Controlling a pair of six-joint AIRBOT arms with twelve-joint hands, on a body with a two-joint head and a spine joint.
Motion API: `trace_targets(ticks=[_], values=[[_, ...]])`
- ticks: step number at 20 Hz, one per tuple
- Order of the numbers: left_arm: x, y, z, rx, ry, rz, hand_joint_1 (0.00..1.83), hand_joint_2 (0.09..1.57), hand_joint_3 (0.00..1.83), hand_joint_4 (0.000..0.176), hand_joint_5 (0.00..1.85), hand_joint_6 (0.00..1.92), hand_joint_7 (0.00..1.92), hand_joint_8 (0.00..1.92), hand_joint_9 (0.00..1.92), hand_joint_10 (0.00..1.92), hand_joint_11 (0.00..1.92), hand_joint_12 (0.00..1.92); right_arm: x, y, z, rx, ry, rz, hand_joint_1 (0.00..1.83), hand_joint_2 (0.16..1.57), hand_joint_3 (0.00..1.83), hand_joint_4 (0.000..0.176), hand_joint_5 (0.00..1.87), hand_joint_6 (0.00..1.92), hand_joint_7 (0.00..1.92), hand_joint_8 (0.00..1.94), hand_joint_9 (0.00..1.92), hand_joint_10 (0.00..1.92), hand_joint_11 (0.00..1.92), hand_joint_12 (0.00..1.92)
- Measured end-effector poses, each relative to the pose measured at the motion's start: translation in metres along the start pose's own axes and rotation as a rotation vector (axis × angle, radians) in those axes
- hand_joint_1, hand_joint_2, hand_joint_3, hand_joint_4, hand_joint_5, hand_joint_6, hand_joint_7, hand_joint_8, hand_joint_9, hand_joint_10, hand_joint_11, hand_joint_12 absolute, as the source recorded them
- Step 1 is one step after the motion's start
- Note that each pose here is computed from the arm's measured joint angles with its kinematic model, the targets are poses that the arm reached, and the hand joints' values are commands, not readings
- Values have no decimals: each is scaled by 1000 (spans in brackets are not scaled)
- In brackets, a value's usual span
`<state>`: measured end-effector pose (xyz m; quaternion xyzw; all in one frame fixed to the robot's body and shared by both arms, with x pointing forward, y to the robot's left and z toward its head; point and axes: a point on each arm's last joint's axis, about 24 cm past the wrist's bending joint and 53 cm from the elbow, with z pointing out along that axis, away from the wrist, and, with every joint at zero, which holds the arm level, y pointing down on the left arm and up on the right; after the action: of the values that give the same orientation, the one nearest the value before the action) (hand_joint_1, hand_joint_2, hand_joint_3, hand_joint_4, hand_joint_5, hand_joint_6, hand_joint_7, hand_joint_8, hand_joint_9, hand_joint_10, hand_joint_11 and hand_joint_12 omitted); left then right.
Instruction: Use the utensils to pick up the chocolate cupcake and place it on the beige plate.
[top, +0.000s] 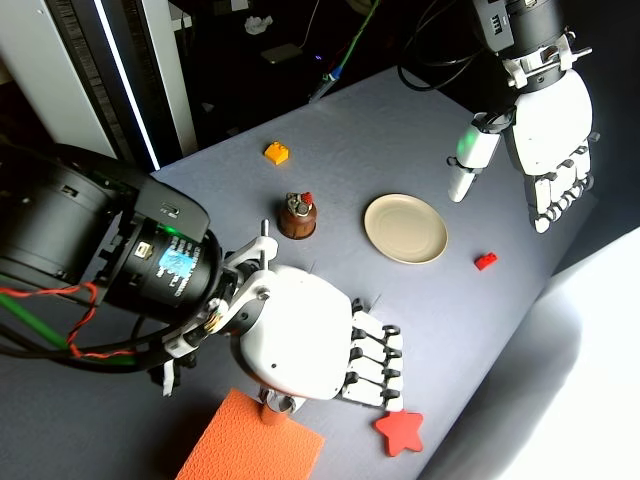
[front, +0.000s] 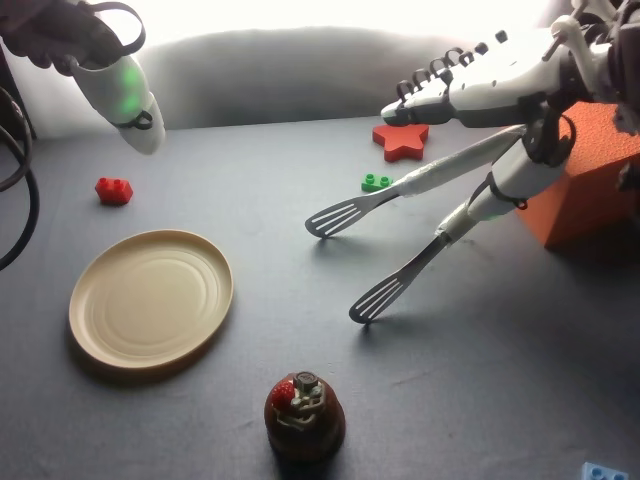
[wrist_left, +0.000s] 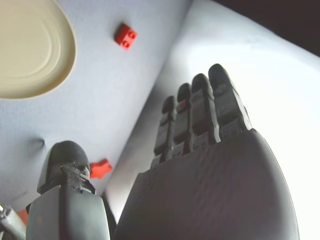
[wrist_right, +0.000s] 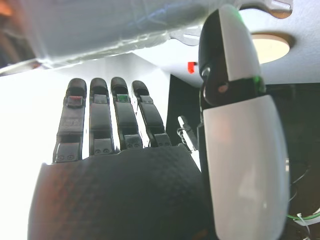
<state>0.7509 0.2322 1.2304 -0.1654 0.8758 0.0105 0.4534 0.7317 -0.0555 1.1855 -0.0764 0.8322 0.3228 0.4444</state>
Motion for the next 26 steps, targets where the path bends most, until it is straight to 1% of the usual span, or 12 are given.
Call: trace_targets(ticks=[3, 4, 5, 6, 8, 10, 12, 15, 17, 18, 19, 26], values=[[1, -1, -1, 3, 1, 2, 266, 1097, 1, 0, 74, 1, 85, 3, 85, 4, 0, 202, 5, 0, -1, 3, 16, -7, 936, 1024, 0, 0, 0, 0, 0, 0, 0, 0, 0, 0], [1, -1, -1, 1, 2, 2, 266, 1097, 1, 0, 74, 1, 85, 3, 85, 4, 0, 202, 6, 2, -1, 5, 15, -37, 936, 1024, 0, 0, 0, 0, 0, 0, 0, 0, 0, 0], [1, 0, -1, -1, 1, 2, 265, 1092, 0, 0, 90, 2, 104, 3, 105, 4, 0, 252, 6, 2, -1, 11, 1, -101, 892, 1035, 5, 0, 0, 0, 0, 0, 0, 0, 0, 0], [1, 0, -1, -1, 1, 1, 265, 1092, 0, 0, 90, 2, 104, 3, 105, 4, 0, 252, 6, 3, -1, 9, -8, -124, 892, 1035, 5, 0, 0, 0, 0, 0, 0, 0, 0, 0], [1, 0, -1, -4, 2, 1, 289, 1088, 0, 0, 83, 0, 101, 1, 103, 1, 0, 244, 11, 2, -1, 7, -14, -131, 883, 1034, 3, 0, 0, 0, 0, 0, 0, 0, 0, 0], [1, 1, -1, -5, 3, 0, 251, 1097, 3, 0, 61, 0, 88, 0, 98, 2, 0, 229, 27, -5, 1, 17, 14, -137, 918, 1021, 0, 0, 0, 0, 0, 0, 0, 0, 0, 0], [1, 1, -1, -5, 3, -1, 260, 1096, 1, 0, 70, 2, 97, 2, 108, 4, 0, 245, 28, -6, 1, 18, 15, -141, 914, 1020, 0, 0, 0, 0, 0, 0, 0, 0, 0, 0], [1, 0, -1, -4, 3, -2, 267, 1091, 0, 0, 83, 5, 103, 4, 109, 2, 0, 266, 18, -2, 2, 0, -45, -191, 877, 1023, 0, 0, 0, 0, 0, 0, 0, 0, 0, 0], [1, 1, -1, -6, 3, -3, 261, 1089, 0, 0, 108, 6, 123, 4, 123, 3, 0, 324, 24, -4, 4, -1, -45, -206, 878, 1013, 0, 0, 0, 0, 0, 0, 0, 0, 0, 0], [1, 1, -1, -6, 3, -6, 261, 1089, 0, 0, 108, 6, 123, 4, 123, 3, 0, 324, 28, -7, 5, 3, -37, -206, 878, 1013, 0, 0, 0, 0, 0, 0, 0, 0, 0, 0], [1, 1, -1, -5, 4, -13, 279, 1097, 1, 0, 74, 1, 83, 2, 84, 1, 0, 223, 31, -8, 6, 4, -34, -216, 897, 1024, 0, 0, 0, 0, 0, 0, 0, 0, 0, 0], [-2, -3, -2, 11, -14, -83, 277, 1096, 1, 0, 116, 2, 136, 3, 134, 3, 0, 351, 35, -12, 8, 1, -62, -240, 933, 988, 0, 0, 0, 0, 0, 0, 0, 0, 0, 0]])
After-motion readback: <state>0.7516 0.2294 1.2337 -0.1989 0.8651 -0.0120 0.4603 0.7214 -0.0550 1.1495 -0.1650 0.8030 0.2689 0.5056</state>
